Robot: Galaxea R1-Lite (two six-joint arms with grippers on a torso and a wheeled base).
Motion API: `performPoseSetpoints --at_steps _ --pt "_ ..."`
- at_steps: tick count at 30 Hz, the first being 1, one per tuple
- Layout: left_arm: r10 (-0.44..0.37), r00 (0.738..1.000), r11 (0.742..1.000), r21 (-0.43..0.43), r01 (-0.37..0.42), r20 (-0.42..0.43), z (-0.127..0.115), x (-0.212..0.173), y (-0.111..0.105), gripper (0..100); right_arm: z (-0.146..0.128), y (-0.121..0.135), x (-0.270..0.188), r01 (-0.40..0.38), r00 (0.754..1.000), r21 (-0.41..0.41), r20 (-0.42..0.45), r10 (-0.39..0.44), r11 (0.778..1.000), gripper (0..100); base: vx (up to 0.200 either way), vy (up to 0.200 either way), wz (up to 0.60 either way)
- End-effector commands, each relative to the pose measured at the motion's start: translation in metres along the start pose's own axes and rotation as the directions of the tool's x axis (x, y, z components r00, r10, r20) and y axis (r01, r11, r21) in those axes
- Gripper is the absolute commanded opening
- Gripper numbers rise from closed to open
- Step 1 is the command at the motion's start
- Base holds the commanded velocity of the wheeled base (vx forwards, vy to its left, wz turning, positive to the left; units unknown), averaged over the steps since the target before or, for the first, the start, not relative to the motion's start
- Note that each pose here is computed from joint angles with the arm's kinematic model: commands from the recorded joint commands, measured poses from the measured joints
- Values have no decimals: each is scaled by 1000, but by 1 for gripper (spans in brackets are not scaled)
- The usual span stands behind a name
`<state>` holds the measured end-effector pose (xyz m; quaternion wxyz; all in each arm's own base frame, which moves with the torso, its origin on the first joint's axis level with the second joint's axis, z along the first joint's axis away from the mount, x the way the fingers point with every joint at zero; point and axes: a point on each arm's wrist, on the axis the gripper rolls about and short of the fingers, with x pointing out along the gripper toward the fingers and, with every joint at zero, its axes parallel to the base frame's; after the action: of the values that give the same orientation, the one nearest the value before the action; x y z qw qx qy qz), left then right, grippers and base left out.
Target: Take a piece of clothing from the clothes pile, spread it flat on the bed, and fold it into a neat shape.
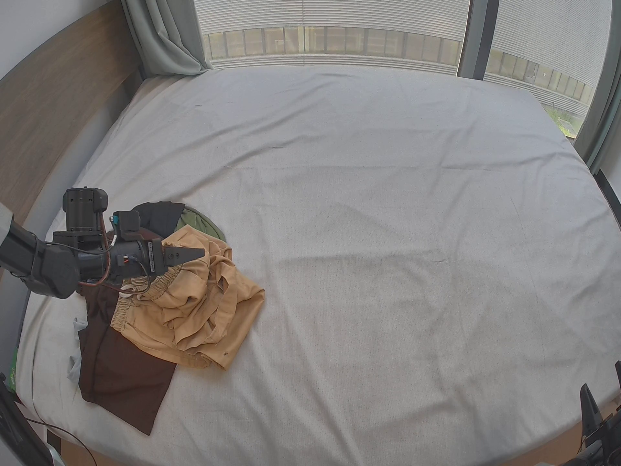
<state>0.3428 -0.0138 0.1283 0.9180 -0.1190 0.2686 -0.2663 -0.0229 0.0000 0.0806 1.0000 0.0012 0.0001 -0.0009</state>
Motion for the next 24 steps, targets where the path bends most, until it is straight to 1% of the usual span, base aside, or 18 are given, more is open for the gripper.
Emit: performPoseSetpoints --at_steps 1,8,12,17,18,24 --pt "-9 1000 1000 -6 9 -23 -5 8 0 100 -5 0 0 0 1000 1 0 0 1000 100 0 0 0" --pt "-7 999 1000 -14 6 -42 -11 16 4 100 -5 0 0 0 1000 1 0 0 1000 100 0 0 0" --pt "-7 1000 1000 -5 7 -25 -11 21 8 100 -5 0 0 0 1000 1 0 0 1000 100 0 0 0" --pt "-10 1000 1000 -3 10 -25 -13 23 9 100 -5 0 0 0 1000 1 0 0 1000 100 0 0 0" --pt "-10 1000 1000 -5 10 -27 -13 23 9 0 -5 0 0 0 1000 1 0 0 1000 100 0 0 0" --pt "-13 999 1000 -8 12 -36 -15 27 9 0 -5 0 0 0 1000 2 0 0 1000 100 0 0 0"
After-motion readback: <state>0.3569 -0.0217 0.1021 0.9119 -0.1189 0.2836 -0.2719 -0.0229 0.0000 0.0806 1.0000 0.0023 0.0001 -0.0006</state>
